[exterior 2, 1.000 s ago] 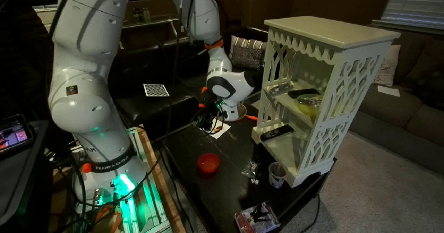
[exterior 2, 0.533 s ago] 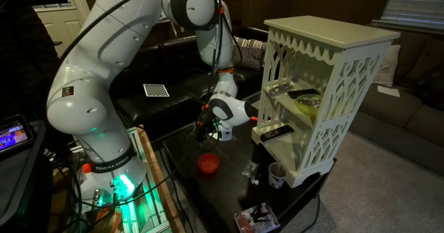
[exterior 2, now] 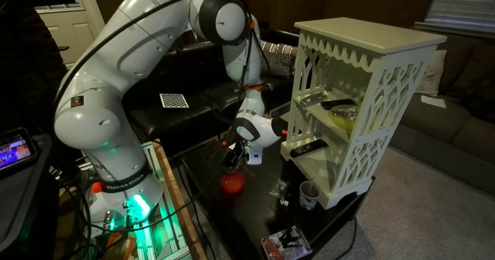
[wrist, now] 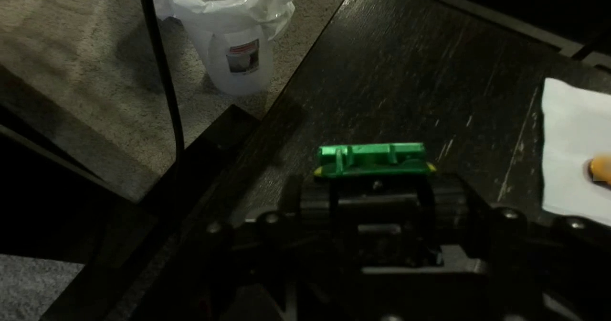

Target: Remove the toy car from the cabinet and put it in the orange bowl

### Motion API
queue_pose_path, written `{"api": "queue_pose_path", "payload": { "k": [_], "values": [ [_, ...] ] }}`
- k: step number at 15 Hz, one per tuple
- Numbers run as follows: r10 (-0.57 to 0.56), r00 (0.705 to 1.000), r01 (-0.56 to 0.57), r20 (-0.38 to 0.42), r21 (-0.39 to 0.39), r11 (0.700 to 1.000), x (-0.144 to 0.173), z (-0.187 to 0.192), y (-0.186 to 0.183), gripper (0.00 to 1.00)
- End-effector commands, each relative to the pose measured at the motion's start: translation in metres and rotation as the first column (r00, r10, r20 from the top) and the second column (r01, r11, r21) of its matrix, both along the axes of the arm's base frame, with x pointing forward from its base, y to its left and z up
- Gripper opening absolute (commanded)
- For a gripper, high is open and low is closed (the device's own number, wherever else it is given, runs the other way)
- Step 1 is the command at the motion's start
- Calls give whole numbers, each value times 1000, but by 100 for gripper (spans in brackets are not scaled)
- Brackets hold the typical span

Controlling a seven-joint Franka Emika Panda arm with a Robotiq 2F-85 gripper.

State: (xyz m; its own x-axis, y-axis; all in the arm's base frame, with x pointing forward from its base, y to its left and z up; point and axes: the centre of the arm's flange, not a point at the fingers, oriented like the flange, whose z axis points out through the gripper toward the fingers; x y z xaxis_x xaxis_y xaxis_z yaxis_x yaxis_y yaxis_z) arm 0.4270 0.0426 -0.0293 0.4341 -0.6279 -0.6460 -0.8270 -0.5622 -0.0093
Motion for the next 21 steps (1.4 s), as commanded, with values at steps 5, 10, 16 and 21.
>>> {"api": "queue_pose_path", "payload": {
  "k": [5, 10, 16, 21],
  "values": [
    [-107, 991, 103, -78, -49, 993, 10, -75, 3, 47],
    [-141, 982, 133, -127, -68, 989, 17, -102, 4, 47],
    [-175, 967, 160, -185, -93, 983, 16, -123, 0, 47],
    [-183, 957, 167, -225, -88, 982, 14, -132, 0, 94]
  ]
}}
